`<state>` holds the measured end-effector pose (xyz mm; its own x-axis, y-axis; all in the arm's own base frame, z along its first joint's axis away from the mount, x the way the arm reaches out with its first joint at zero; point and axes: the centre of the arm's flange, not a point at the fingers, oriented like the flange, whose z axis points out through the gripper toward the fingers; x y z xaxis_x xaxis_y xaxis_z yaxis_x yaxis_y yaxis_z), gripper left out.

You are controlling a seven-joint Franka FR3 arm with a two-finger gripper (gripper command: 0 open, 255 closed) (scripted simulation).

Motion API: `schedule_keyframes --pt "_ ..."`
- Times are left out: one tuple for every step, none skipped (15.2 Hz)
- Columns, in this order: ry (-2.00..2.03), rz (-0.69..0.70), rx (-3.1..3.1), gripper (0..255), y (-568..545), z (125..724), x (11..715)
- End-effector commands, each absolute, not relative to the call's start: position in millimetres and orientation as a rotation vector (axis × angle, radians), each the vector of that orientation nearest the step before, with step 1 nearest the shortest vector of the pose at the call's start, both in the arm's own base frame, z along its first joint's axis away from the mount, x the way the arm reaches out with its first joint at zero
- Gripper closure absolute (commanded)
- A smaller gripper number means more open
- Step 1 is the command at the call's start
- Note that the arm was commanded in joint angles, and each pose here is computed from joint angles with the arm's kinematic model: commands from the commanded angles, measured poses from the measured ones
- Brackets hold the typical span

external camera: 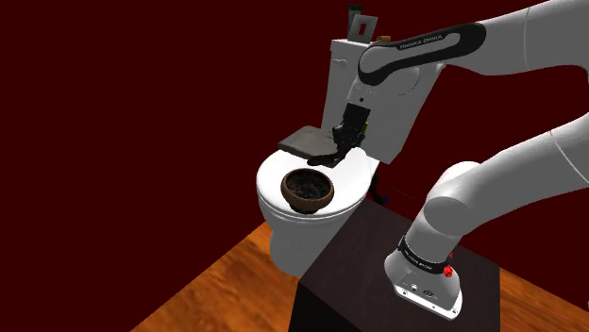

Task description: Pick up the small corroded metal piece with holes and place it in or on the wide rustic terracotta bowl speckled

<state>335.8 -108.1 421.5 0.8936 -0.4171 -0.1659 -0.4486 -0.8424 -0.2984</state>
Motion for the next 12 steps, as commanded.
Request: schedule_keyframes --pt "0.644 0.134 -2.728 255 -92.0 423.0 357.3" --pt "0.644 0.134 -2.728 255 -84.2 424.4 368.0" --pt "0.644 0.134 -2.728 255 -79.4 425.2 374.6" --pt "0.644 0.134 -2.728 255 -79.4 419.9 374.6" --pt "0.644 0.134 -2.728 255 -79.4 414.7 374.6" --pt "0.644 0.134 -2.728 255 -79.4 409.4 374.6" --pt "0.644 0.134 -2.728 255 -79.4 404.1 374.6" --pt "0.644 0.134 -2.728 255 -79.4 398.8 374.6" --pt "0.644 0.134 -2.728 255 -79.4 393.5 374.6" --pt "0.644 0.134 -2.728 255 -79.4 388.3 374.6" --pt "0.644 0.134 -2.728 255 -79.4 383.0 374.6" --pt "0.644 0.134 -2.728 255 -79.4 377.7 374.6"
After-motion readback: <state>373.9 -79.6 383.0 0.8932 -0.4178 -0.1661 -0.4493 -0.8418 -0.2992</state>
